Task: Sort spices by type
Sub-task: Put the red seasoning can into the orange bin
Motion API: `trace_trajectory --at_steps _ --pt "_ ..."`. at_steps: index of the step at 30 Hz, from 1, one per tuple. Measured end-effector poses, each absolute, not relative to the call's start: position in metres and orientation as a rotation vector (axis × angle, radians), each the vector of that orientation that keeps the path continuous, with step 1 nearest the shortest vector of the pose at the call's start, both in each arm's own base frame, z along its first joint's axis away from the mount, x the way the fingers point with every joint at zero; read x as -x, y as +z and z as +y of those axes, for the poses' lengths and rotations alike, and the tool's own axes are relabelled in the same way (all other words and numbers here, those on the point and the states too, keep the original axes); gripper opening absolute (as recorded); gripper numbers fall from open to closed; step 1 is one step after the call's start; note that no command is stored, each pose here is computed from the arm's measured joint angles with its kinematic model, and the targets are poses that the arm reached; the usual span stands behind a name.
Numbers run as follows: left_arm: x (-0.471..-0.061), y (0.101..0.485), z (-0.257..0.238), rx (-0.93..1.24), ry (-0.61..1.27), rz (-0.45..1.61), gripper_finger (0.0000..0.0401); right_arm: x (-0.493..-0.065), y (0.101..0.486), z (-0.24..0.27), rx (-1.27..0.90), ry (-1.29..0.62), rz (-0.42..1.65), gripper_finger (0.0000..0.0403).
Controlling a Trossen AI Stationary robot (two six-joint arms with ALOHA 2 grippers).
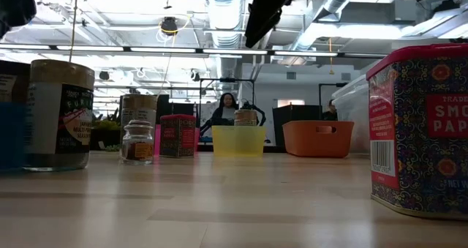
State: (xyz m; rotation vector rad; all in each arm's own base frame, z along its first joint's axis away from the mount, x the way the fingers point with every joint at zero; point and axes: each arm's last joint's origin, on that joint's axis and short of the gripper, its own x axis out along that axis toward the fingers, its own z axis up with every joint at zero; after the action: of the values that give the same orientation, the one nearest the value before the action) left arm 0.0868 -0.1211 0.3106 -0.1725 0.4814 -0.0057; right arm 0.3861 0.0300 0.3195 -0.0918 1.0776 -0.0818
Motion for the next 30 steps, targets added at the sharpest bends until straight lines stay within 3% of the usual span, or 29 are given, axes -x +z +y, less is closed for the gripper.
trace_trajectory --at_steps 8,14,18,23,30 --pt "-0.134 0.296 -0.152 0.062 0.036 0.475 0.0171 -0.38 0.316 0.013 0.103 -0.197 1.154 0.0276" --pt "-0.167 0.273 -0.177 0.124 -0.016 0.585 0.0172 -0.38 0.316 -0.013 0.089 -0.25 1.162 0.0276" --pt "-0.184 0.279 -0.196 0.193 -0.113 0.66 0.0188 -0.377 0.317 -0.027 0.078 -0.275 1.172 0.0276" --pt "-0.196 0.282 -0.214 0.062 -0.168 0.763 0.0215 -0.379 0.319 -0.033 0.083 -0.28 1.148 0.0276" --pt "-0.211 0.281 -0.218 0.083 -0.085 0.879 0.0224 -0.379 0.319 -0.028 0.121 -0.249 1.153 0.0276"
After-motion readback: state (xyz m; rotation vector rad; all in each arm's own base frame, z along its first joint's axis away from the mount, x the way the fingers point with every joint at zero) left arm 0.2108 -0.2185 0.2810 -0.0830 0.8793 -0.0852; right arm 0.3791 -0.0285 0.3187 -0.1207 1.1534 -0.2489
